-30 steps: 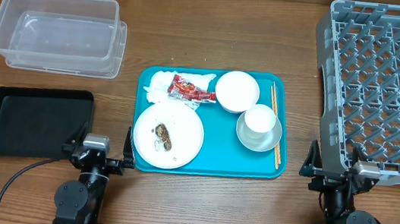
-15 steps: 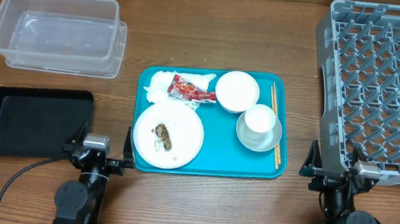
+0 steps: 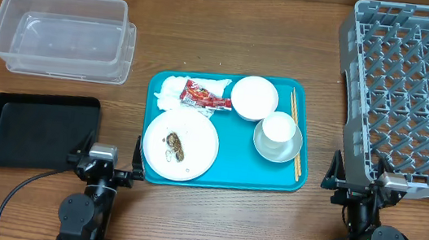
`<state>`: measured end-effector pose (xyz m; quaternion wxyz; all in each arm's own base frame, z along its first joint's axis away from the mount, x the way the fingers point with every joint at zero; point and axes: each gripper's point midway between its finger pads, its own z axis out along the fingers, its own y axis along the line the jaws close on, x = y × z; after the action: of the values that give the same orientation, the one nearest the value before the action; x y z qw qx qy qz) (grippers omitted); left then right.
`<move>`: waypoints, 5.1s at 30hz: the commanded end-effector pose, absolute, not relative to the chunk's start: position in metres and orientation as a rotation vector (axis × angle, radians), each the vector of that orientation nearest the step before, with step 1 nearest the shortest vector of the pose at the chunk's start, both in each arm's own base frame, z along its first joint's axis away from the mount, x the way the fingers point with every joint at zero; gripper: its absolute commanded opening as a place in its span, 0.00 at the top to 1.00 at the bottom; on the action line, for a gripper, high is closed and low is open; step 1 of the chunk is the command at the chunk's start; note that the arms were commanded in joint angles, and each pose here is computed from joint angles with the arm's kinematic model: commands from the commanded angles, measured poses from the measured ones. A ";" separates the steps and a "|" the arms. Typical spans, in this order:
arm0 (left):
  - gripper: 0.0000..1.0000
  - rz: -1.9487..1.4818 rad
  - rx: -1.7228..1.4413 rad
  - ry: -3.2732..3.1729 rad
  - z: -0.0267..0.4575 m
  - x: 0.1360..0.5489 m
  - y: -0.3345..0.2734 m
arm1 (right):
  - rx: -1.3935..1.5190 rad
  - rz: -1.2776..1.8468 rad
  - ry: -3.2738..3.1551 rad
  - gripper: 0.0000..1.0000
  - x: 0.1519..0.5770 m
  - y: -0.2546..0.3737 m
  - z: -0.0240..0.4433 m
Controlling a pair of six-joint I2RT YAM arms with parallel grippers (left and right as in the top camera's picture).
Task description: Sort waste into correct bins and load items into the dishwasher
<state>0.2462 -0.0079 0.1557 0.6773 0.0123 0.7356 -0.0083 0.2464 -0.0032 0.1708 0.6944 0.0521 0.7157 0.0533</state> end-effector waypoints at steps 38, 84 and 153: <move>0.00 -1.170 0.115 1.429 0.257 0.186 -0.120 | 0.123 0.106 1.591 0.00 0.246 -0.006 0.170; 0.03 -0.154 0.384 2.841 0.098 0.236 -0.222 | 0.124 0.106 1.591 0.00 0.246 -0.006 0.170; 0.96 0.480 0.050 2.799 0.081 0.291 -0.182 | 0.124 0.107 1.591 0.00 0.246 -0.006 0.170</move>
<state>0.2716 -0.1880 0.0660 0.1175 0.0590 0.9793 0.1538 0.2464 -0.0032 0.1709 0.6946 0.0519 0.7156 0.0535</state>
